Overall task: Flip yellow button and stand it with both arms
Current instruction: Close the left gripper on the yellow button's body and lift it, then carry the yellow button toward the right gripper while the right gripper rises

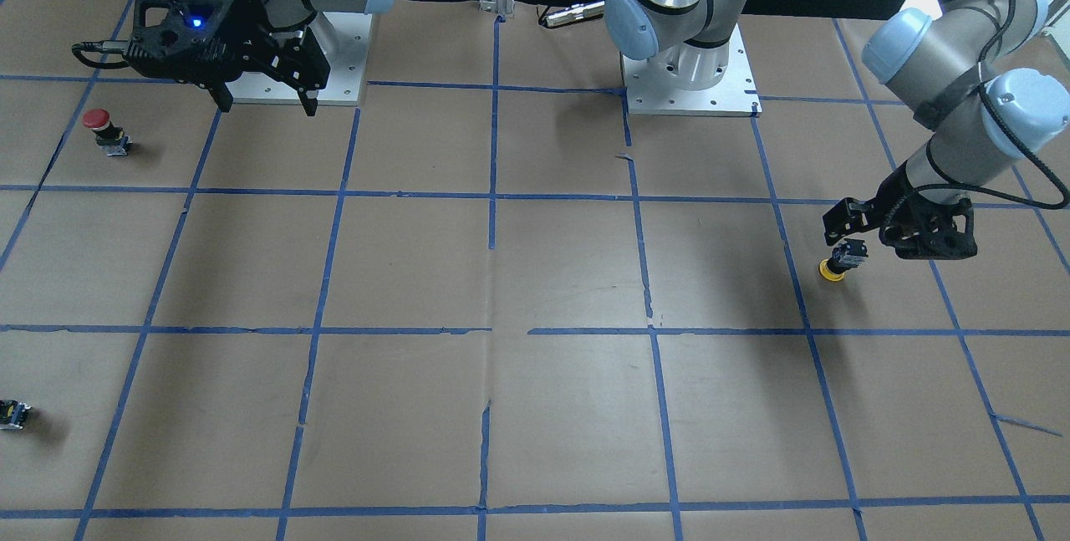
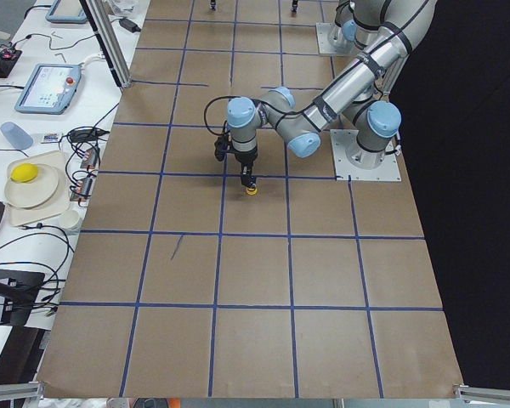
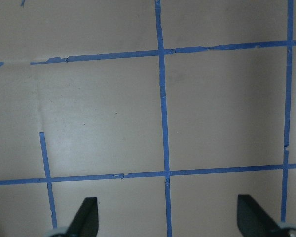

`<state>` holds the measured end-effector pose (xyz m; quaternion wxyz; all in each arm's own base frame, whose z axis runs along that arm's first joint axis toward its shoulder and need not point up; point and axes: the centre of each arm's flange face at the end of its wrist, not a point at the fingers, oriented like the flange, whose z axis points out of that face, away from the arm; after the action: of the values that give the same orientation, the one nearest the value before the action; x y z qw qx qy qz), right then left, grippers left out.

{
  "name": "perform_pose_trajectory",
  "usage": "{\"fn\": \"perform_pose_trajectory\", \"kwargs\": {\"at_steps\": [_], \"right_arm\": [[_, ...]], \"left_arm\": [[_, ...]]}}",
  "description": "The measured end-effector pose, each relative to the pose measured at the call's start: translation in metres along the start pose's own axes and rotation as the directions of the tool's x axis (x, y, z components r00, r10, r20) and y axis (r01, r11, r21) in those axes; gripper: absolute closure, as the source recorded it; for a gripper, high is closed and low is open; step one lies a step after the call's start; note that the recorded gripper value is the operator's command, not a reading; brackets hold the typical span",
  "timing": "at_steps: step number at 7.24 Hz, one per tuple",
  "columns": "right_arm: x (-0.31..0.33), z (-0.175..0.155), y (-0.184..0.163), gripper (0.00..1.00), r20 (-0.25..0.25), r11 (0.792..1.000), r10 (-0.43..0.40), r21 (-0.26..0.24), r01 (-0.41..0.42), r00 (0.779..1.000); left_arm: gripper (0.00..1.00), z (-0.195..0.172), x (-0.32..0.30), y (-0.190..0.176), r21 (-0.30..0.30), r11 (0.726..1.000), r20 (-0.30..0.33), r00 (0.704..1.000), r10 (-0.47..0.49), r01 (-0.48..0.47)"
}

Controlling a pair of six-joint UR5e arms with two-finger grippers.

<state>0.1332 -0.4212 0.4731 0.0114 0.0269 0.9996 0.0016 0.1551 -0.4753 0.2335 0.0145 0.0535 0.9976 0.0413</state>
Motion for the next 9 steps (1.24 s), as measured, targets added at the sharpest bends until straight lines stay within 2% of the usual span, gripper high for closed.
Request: {"fn": "perform_pose_trajectory", "kwargs": {"at_steps": [1, 2, 3, 4, 6, 7, 9], "right_arm": [[0.0, 0.002, 0.001, 0.0, 0.0, 1.0, -0.001, -0.005, 0.001, 1.0], [0.0, 0.005, 0.003, 0.0, -0.001, 1.0, -0.002, -0.01, 0.002, 1.0], [0.0, 0.007, 0.005, 0.0, -0.001, 1.0, -0.002, -0.012, 0.002, 1.0], [0.0, 0.007, 0.005, 0.0, -0.001, 1.0, -0.002, -0.011, 0.002, 1.0], [0.0, 0.007, 0.005, 0.0, 0.0, 1.0, -0.001, -0.003, 0.001, 1.0], [0.0, 0.006, 0.005, 0.0, 0.002, 1.0, -0.001, 0.009, 0.001, 1.0], [0.0, 0.006, 0.004, 0.0, 0.004, 1.0, -0.003, 0.018, 0.003, 1.0]], "left_arm": [[0.16, 0.007, 0.001, 0.001, -0.007, 1.0, -0.002, 1.0, 0.012, -0.012], [0.32, 0.01, 0.002, 0.003, -0.013, 1.0, -0.003, 1.0, 0.015, -0.015], [0.64, 0.01, -0.002, 0.006, -0.017, 1.0, -0.004, 1.0, 0.008, -0.008], [0.78, 0.01, -0.01, 0.011, -0.019, 1.0, -0.009, 1.0, -0.009, 0.009], [0.8, 0.01, -0.017, 0.016, -0.018, 0.999, -0.029, 0.999, -0.031, 0.031], [0.8, 0.01, -0.015, 0.016, -0.011, 0.999, -0.065, 0.997, -0.036, 0.035], [0.8, -0.023, 0.003, 0.022, 0.015, 0.999, -0.205, 0.978, -0.043, 0.047]]}}
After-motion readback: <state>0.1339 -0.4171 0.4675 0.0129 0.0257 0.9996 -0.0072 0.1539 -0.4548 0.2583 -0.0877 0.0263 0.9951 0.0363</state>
